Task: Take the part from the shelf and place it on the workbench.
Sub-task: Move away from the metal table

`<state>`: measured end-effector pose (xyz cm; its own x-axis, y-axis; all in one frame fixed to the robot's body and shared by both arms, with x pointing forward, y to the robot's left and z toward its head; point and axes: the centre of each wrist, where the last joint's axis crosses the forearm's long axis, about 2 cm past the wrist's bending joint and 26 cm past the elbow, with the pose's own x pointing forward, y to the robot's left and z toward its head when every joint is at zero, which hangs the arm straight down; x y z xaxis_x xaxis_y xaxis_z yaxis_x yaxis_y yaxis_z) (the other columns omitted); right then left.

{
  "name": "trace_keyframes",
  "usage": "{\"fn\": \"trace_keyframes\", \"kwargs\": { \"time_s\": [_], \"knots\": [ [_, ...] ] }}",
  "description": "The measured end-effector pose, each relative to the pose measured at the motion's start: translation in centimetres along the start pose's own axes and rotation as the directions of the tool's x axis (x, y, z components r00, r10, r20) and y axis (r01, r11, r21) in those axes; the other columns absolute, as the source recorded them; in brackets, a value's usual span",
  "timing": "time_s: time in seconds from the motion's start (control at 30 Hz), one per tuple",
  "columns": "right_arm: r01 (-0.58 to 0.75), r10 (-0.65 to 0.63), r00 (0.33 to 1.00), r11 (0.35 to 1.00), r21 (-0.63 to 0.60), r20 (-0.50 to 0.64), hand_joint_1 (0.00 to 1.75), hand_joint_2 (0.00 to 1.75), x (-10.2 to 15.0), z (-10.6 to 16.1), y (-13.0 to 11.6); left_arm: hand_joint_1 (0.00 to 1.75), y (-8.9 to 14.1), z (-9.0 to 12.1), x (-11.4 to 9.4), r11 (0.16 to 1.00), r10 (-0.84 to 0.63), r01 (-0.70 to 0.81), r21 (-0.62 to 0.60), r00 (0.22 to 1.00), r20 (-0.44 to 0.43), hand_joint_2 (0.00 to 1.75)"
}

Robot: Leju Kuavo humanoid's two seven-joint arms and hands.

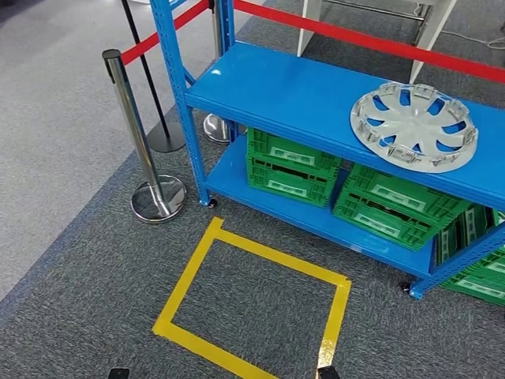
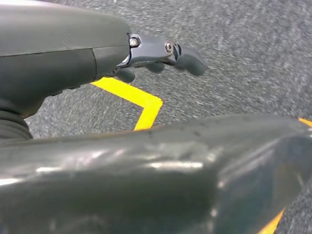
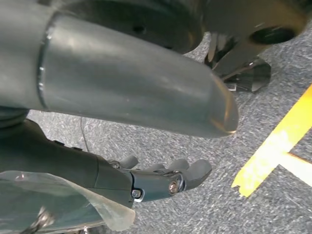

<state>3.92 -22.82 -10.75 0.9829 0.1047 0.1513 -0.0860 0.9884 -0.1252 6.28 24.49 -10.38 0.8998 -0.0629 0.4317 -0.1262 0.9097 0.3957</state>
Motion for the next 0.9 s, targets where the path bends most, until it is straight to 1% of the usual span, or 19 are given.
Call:
{"fn": "trace_keyframes", "kwargs": {
  "time_s": [0.37, 0.9],
  "knots": [
    [-0.001, 0.001, 1.000, 1.000, -0.001, -0.012, 0.00, 0.00, -0.53, 0.00, -0.11, 0.00, -0.13, 0.07, 0.02, 1.000, 0.000, 0.000, -0.003, 1.000, 0.000, 0.00],
    [-0.005, 0.005, 1.000, 1.000, -0.002, -0.012, 0.00, 0.00, -0.23, -0.03, -0.17, 0.00, -0.24, 0.27, -0.36, 1.000, -0.004, 0.004, -0.008, 1.000, -0.006, 0.00]
  ]
}}
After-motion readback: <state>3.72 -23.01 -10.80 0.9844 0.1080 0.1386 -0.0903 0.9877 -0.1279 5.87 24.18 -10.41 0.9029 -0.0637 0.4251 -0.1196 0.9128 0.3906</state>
